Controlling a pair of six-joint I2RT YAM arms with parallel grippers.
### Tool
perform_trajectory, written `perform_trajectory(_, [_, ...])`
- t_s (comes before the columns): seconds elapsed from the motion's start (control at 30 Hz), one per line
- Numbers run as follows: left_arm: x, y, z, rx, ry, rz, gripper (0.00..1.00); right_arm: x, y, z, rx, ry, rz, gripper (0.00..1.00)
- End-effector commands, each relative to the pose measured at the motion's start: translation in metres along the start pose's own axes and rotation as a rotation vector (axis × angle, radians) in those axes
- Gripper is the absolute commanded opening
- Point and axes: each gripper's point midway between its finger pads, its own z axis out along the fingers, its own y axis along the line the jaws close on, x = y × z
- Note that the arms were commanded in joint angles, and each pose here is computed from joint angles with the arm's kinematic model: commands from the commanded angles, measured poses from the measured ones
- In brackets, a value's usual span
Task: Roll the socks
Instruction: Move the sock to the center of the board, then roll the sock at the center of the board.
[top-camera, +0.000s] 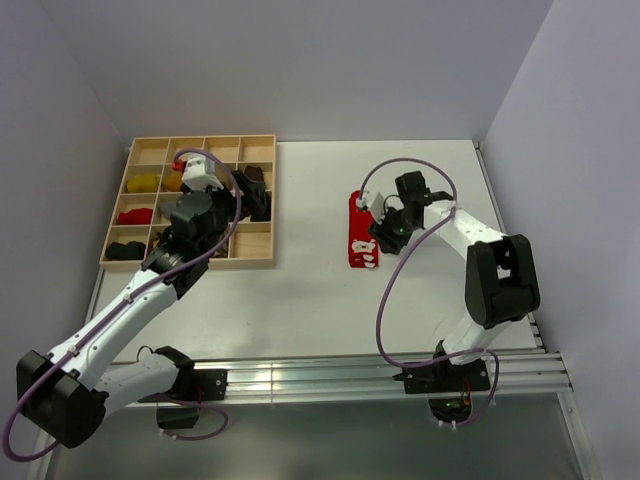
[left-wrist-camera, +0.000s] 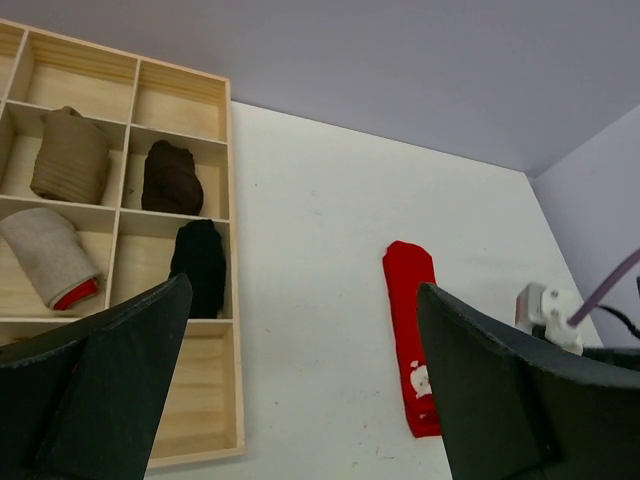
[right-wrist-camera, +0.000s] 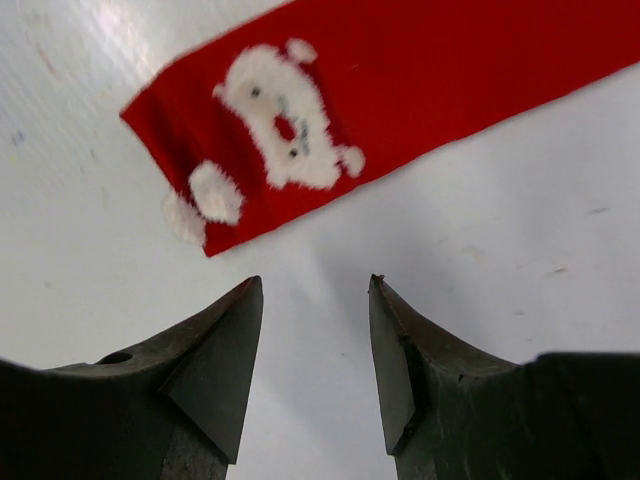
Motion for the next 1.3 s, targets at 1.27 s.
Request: perform_trajectory(1.27, [0.012, -0.006, 0.025, -0.007, 0.055, 0.063, 1.0, 0.003, 0.048, 0.054, -0.007, 0.063, -0.577, 0.6])
